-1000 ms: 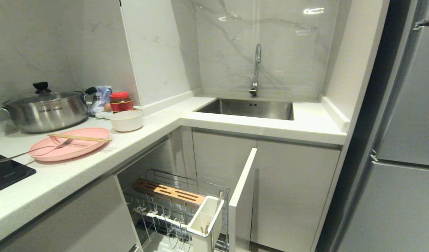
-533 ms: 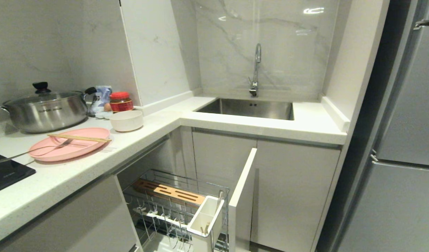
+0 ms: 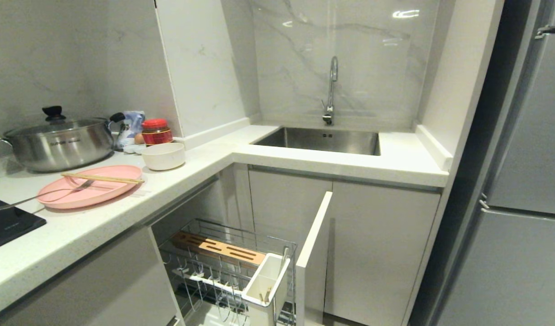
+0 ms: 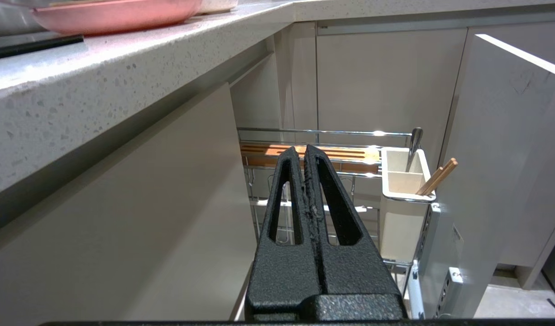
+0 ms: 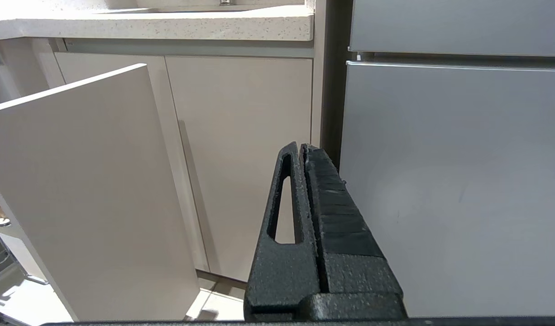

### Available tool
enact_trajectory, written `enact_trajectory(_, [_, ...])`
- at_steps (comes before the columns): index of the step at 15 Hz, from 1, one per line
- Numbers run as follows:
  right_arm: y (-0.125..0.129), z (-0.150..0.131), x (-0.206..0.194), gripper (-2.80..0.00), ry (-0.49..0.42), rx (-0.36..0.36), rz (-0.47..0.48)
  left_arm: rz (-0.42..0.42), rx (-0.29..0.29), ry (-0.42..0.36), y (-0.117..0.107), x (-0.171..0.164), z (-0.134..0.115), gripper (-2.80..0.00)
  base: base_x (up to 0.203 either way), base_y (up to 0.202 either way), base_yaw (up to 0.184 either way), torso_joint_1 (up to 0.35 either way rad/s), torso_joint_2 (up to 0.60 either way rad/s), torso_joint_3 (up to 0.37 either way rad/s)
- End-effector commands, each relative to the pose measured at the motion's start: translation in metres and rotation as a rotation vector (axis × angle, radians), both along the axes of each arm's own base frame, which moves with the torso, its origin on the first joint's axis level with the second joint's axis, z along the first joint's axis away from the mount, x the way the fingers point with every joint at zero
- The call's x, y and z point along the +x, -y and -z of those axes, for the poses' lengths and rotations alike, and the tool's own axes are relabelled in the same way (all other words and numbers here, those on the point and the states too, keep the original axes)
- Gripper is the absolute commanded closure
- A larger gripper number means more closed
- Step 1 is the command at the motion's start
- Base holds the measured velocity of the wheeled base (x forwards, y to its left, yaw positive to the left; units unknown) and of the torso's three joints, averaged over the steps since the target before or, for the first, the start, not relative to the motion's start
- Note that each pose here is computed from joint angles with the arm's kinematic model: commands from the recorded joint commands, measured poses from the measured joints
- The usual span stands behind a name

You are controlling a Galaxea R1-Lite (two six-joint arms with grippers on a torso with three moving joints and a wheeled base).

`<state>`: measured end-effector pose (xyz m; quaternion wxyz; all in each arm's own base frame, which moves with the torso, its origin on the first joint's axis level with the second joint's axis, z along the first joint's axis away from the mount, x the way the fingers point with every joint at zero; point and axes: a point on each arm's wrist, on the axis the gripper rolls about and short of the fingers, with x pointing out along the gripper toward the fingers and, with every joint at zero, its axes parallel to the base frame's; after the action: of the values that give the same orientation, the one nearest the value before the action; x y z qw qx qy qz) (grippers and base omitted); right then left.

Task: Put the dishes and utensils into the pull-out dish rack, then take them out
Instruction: Pick up the chopsticks and place it in the cupboard

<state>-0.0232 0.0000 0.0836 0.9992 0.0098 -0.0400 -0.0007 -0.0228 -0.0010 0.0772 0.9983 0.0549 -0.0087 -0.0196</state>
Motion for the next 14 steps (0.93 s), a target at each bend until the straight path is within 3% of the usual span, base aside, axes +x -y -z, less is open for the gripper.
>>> enact_trajectory(1, [0.0, 0.0072, 0.0022, 0.0, -0.026, 0.0, 0.0, -0.002, -0.005, -0.014, 0.0, 0.001, 0.003, 0.0, 0.0, 0.0, 0.0, 0.0, 0.0, 0.0])
enact_trajectory(7, [0.0, 0.0072, 0.0022, 0.0, -0.026, 0.0, -0.001, 0.003, 0.003, -0.015, 0.0001, 0.001, 0.0032, 0.0, 0.0, 0.0, 0.0, 0.0, 0.0, -0.004])
enact_trajectory(14, [0.0, 0.0072, 0.0022, 0.0, -0.026, 0.0, -0.001, 0.009, -0.001, -0.021, 0.0002, 0.0006, 0.0032, 0.0, 0.0, 0.0, 0.0, 0.003, 0.0, -0.172])
